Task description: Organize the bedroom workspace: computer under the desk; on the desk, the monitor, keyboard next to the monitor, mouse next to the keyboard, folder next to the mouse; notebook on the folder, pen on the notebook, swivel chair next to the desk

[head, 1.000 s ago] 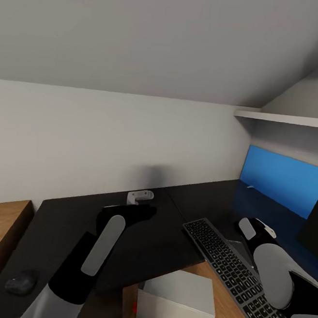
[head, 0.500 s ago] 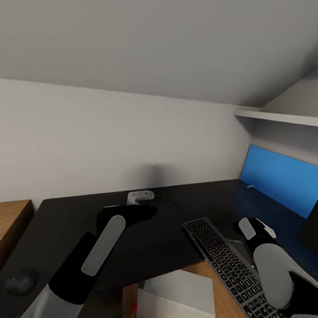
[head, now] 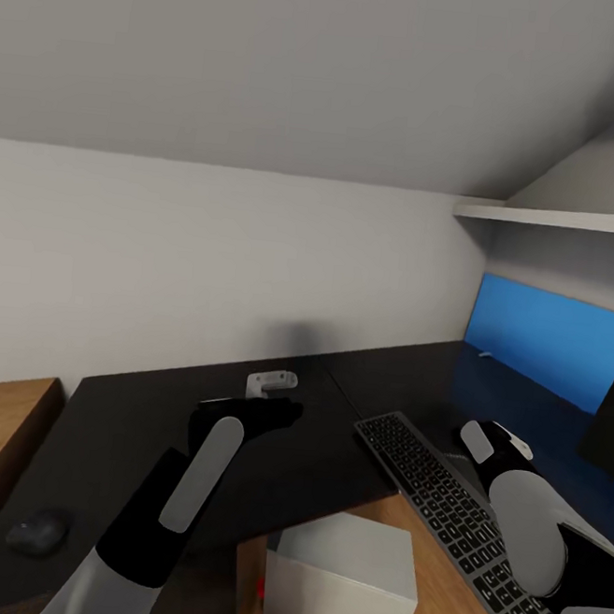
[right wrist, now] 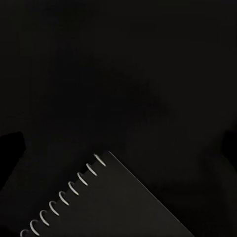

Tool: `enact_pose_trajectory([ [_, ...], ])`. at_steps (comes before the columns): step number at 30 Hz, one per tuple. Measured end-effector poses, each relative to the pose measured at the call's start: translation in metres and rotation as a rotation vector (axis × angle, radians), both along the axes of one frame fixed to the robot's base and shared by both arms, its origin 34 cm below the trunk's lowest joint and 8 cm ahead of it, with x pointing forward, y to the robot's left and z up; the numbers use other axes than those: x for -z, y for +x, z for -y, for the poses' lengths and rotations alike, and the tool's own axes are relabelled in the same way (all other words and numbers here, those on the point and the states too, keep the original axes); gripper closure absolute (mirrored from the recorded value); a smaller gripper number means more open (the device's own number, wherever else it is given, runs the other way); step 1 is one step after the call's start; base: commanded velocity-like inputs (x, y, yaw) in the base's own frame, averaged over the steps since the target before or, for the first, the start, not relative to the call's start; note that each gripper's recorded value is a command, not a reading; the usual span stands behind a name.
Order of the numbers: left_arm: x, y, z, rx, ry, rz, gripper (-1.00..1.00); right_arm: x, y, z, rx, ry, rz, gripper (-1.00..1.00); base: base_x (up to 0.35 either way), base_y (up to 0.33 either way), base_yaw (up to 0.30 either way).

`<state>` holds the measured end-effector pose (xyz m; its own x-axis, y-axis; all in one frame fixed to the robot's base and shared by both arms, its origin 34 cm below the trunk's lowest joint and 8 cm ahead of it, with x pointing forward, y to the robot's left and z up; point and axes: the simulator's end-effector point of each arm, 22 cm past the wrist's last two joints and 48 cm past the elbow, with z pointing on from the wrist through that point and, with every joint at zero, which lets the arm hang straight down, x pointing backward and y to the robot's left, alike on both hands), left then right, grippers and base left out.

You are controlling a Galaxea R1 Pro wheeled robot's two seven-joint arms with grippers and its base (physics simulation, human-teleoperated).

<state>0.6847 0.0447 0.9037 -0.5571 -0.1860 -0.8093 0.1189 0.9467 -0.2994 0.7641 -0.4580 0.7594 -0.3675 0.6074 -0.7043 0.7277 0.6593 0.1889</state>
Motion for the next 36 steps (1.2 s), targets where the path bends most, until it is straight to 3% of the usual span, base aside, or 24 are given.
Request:
enact_pose_trajectory([
  [36, 0.017, 0.001, -0.002, -0.005, 0.017, -0.033, -1.00, 0.002, 0.000, 0.000, 0.002, 0.004, 0.002, -1.00, -0.002, -0.002, 0.000],
])
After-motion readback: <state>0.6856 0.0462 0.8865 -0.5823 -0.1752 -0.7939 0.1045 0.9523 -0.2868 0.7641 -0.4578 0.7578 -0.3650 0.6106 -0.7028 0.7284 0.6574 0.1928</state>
